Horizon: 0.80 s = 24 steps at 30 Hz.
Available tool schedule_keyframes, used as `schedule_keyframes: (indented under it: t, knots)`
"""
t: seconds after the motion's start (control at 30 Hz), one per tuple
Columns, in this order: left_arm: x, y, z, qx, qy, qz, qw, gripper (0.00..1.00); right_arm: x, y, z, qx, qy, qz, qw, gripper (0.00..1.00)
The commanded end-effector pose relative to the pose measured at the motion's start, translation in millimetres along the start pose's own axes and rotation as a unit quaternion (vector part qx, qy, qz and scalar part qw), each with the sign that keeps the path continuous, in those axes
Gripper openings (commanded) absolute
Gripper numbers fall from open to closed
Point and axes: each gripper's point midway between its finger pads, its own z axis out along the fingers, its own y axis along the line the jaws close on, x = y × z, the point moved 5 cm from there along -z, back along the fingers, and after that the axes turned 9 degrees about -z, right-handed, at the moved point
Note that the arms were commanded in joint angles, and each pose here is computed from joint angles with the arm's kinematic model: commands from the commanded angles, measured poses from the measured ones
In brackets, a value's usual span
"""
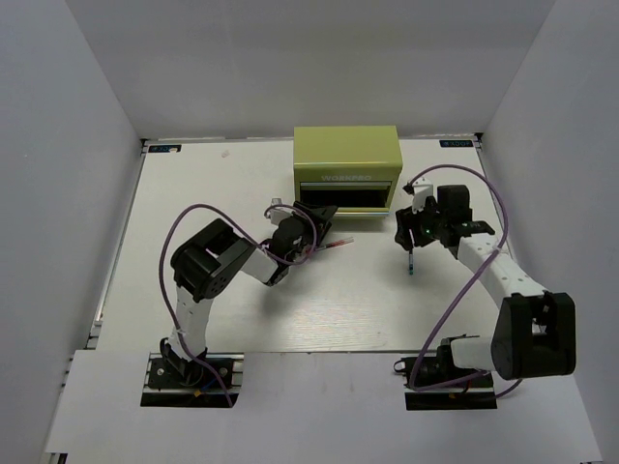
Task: Sort the stationery into containers
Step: Open the drawer in the storage box, then pick up the pen from the center of the board.
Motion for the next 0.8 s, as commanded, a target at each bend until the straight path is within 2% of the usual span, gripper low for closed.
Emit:
schedule_keyframes:
  t: [0.0,0.1,0.27,0.47,0.5,0.57,0.6,0.63,0.67,0.7,0.77]
  knots:
    - [6.6,-33.8,-13.3,0.033,0.023,0.005,0.999,0.78,14.0,-6.4,5.8,0.026,0.042,0.046,0.998,0.64]
    - [8.1,-43.1,-21.7,0.045,0.034,0.003,0.998,0.78,23.9,-6.1,14.2,0.026,0.063,0.063,0.996,0.64]
    - [19.0,-61.8,-42.2,0.063,0.088,0.039,0.993,0.79,40.7,-14.4,28.9,0.056,0.106,0.1,0.988,0.64]
    - [23.2,-53.2,-73.6,0.013,0.144,0.162,0.976,0.79,48.4,-20.4,39.5,0.072,0.133,0.117,0.982,0.63]
    - [21.2,-39.6,-79.8,-0.027,0.153,0.183,0.971,0.79,51.4,-22.0,42.4,0.074,0.141,0.121,0.98,0.63]
    - [16.4,-42.2,-91.4,-0.044,0.158,0.239,0.957,0.79,57.0,-20.3,45.4,0.074,0.154,0.127,0.977,0.63]
    - [10.7,-31.3,-97.1,-0.09,0.158,0.264,0.947,0.8,60.7,-20.8,48.6,0.076,0.162,0.133,0.975,0.62]
    - [1.3,-21.2,-108.6,-0.136,0.156,0.271,0.94,0.8,67.1,-20.4,52.9,0.075,0.174,0.14,0.972,0.62]
    - [-2.1,-31.9,-106.5,-0.125,0.145,0.27,0.944,0.8,68.3,-20.9,52.1,0.075,0.176,0.143,0.971,0.62]
    - [-5.7,-26.4,-111.7,-0.147,0.141,0.273,0.94,0.8,70.4,-18.2,55.3,0.07,0.182,0.143,0.97,0.57]
    - [-17.4,-17.8,-121.6,-0.216,0.113,0.27,0.932,0.87,75.4,-17.6,57.9,0.065,0.191,0.148,0.968,0.53]
